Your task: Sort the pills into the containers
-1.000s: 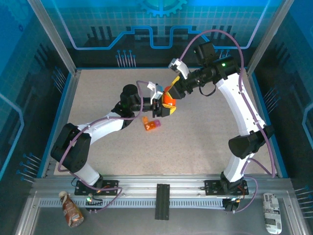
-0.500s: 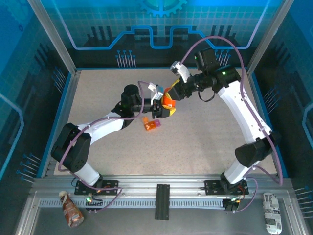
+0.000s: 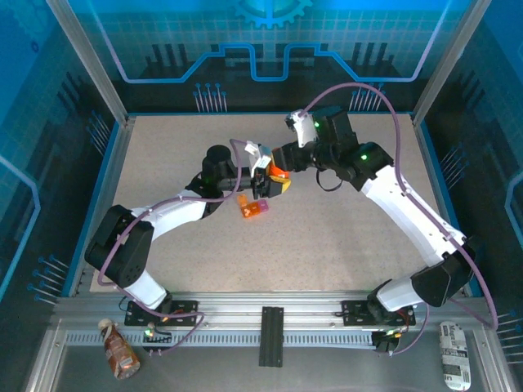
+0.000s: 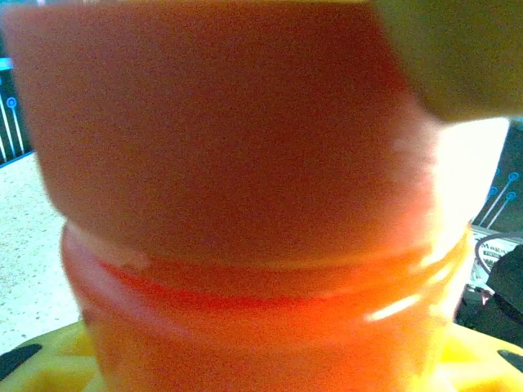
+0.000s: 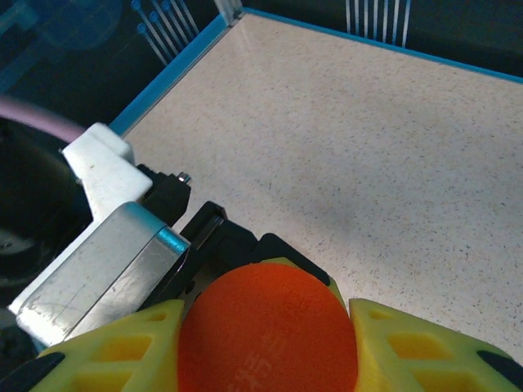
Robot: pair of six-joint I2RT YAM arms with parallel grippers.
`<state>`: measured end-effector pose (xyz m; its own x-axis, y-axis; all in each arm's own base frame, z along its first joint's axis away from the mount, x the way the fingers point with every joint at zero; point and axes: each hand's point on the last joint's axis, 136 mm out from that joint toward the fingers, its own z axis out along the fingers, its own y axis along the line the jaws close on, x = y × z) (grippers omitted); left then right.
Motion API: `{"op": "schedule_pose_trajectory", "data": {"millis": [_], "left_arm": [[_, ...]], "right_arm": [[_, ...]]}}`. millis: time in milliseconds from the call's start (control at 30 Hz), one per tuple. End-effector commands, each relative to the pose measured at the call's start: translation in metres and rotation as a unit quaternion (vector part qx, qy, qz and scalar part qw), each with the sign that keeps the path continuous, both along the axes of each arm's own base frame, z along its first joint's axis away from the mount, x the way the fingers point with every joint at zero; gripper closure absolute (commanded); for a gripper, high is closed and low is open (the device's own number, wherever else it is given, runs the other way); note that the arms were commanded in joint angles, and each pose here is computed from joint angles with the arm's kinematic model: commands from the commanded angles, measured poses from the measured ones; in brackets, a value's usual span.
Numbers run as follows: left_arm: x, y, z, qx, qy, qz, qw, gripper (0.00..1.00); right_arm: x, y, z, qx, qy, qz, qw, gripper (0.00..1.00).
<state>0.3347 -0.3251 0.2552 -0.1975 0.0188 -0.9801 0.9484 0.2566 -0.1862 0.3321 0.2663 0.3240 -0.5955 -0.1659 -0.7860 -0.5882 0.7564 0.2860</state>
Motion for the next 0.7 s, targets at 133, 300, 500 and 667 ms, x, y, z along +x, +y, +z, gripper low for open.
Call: {"op": "schedule_pose_trajectory", "data": {"millis": [133,300,500,667], "left_arm": [[-0.001,0.001,0.063,-0.056,-0.1,0.015,0.993,1.0],[-0.005,-0.002,0.061,-0.052,-0.093,0.0,0.994,1.0],[-0.013,-0.004,0.059,-0.051,-0.084,-0.028,0.995,1.0],[-0.019,-0.008,0.057,-0.046,-0.069,-0.058,0.995,1.0]], "right_arm": [[-0.015,0.014,-0.017,0.011,0.054,0.004,0.998,0.61],[-0.016,-0.001,0.037,0.062,-0.004,0.06,0.996,0.3],[-0.033,-0.026,0.082,0.069,-0.042,0.154,0.985,0.17],[-0.04,-0.031,0.077,0.012,-0.048,0.212,0.976,0.18]]}}
